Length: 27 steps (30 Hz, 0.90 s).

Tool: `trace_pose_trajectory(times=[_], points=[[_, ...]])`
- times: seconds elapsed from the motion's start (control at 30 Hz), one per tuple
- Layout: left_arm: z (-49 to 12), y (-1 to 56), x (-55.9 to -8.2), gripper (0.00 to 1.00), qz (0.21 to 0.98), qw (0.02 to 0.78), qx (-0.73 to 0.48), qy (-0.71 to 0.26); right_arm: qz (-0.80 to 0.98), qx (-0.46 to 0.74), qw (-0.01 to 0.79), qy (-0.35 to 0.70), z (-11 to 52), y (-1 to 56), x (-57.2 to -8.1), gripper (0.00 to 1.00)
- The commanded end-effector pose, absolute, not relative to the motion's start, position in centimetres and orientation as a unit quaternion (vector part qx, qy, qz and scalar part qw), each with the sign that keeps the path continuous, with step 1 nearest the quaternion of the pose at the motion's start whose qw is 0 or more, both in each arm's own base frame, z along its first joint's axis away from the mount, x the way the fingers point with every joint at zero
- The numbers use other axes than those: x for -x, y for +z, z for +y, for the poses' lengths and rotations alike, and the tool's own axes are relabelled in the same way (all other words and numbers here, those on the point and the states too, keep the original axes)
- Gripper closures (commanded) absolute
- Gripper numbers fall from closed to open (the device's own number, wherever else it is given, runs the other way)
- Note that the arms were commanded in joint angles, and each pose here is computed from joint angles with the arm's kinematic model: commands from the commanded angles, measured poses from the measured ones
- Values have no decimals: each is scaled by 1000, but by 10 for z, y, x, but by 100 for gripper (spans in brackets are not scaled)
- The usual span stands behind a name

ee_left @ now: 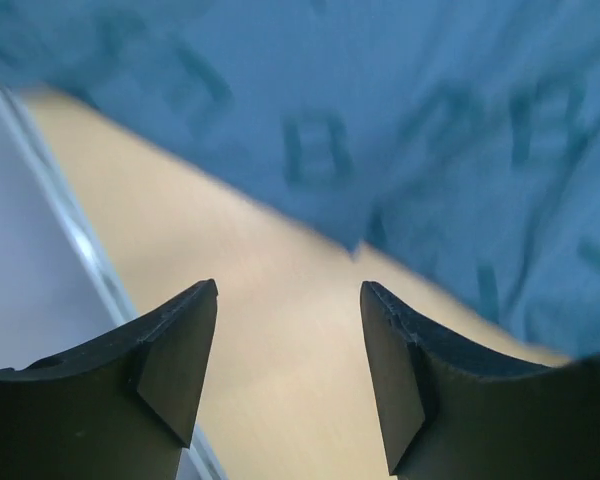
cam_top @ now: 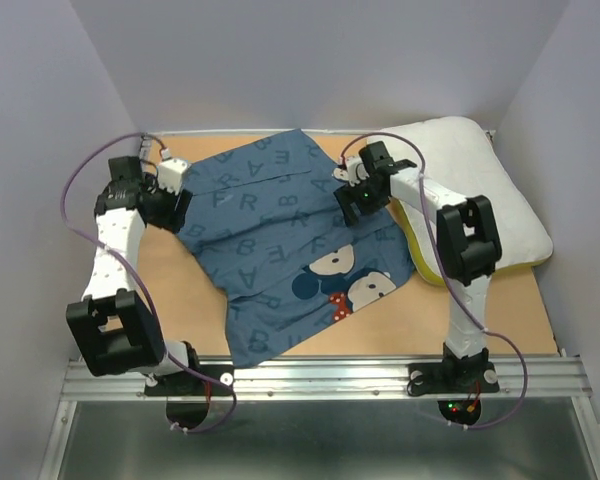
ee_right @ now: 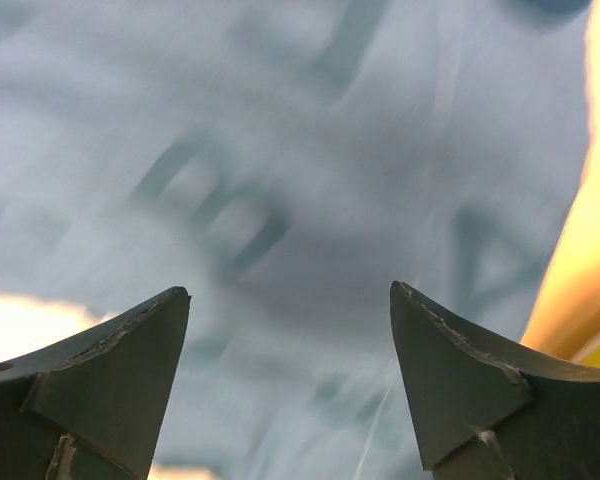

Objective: Put the pillow into the pillowcase

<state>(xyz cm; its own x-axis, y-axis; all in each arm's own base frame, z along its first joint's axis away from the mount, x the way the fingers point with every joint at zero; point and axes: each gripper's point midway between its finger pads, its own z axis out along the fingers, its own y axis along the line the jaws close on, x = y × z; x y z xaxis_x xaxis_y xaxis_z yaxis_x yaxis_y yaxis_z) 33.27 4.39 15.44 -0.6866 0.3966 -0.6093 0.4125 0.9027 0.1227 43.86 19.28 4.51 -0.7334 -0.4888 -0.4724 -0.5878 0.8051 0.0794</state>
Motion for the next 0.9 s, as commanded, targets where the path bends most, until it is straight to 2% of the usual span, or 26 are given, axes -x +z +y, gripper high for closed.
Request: trace_pose_trajectory(times=[0.0, 0.07, 0.17, 0.3, 0.4, 0.53, 0.7, 0.8, 0.87], points=[[6, 189, -407, 29, 883, 399, -245, -33, 908, 304, 223, 182, 213, 97, -387, 13], [-8, 186, -432, 29, 878, 404, -257, -28, 909, 313, 206, 184, 216, 91, -367, 13], [-16, 168, -493, 28, 880, 399, -256, -3, 913, 321, 161, 192, 221, 71, -328, 14], [-13, 136, -538, 30, 892, 386, -236, 0, 916, 326, 131, 193, 219, 61, -305, 14], [-9, 138, -575, 30, 884, 413, -219, 15, 919, 329, 108, 186, 215, 52, -285, 14], [-2, 122, -600, 30, 887, 412, -206, 32, 927, 330, 73, 164, 204, 32, -262, 15], [11, 81, -606, 30, 900, 377, -209, 63, 934, 327, 47, 137, 190, 13, -255, 15], [28, 65, -601, 33, 908, 356, -204, 88, 937, 332, 37, 105, 181, -1, -259, 15], [47, 54, -594, 39, 916, 342, -193, 83, 937, 336, 39, 87, 177, -6, -265, 16]])
